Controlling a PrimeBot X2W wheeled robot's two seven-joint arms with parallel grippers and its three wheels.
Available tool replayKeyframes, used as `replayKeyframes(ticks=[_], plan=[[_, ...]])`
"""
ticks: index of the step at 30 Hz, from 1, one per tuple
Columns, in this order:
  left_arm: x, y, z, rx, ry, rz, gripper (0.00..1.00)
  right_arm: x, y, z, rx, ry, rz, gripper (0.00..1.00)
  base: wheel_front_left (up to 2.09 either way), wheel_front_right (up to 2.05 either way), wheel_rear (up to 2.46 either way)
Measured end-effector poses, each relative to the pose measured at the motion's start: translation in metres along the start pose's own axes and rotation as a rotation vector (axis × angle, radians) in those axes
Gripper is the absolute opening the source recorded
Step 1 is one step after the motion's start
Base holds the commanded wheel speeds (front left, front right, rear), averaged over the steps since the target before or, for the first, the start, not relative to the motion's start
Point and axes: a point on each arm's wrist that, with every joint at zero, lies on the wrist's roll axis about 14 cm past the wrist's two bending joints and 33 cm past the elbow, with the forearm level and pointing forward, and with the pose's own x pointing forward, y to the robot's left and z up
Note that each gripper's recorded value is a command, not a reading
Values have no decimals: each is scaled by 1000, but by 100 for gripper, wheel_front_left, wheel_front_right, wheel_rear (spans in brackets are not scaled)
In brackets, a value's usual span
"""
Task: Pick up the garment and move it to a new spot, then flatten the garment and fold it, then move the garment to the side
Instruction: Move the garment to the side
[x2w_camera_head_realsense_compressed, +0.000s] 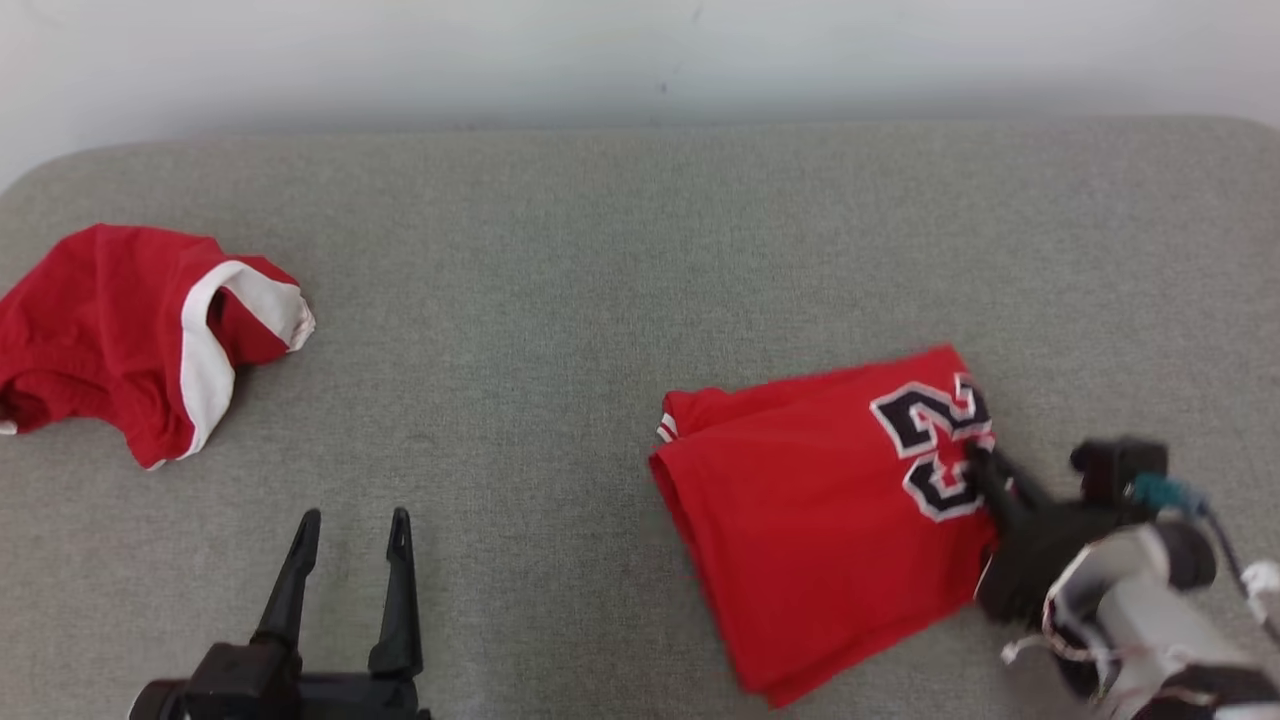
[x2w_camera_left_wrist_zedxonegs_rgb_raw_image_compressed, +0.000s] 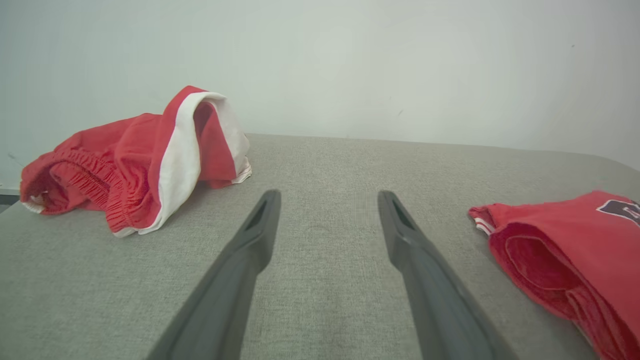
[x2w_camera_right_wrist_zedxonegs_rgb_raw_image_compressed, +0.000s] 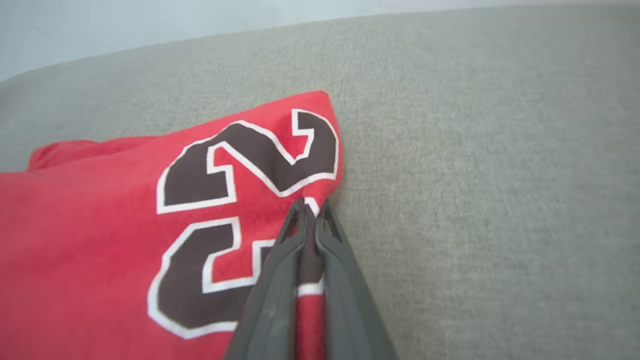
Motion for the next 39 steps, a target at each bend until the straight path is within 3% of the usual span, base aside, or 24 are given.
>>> replayKeyframes(ticks=[10,18,24,30,39], plan=[[47,-31,-4,-10,-27,-92,100,45,-67,96,-142,-125,-75,0,0,0,0],[89,-48,-28,18,-24,-156,100,57,-149,121,-227,-133,-211,0,0,0,0],[102,-52,-56,34,12,-189,100,47,-195,120,-272,-110,-301,0,0,0,0],[114,-74,-78,15,30,-253,100,10,-247,139,-341,-93,-434,0,0,0,0],[120,-93,-99,-18,41,-300,100,-11,-284,162,-413,-70,-534,0,0,0,0]])
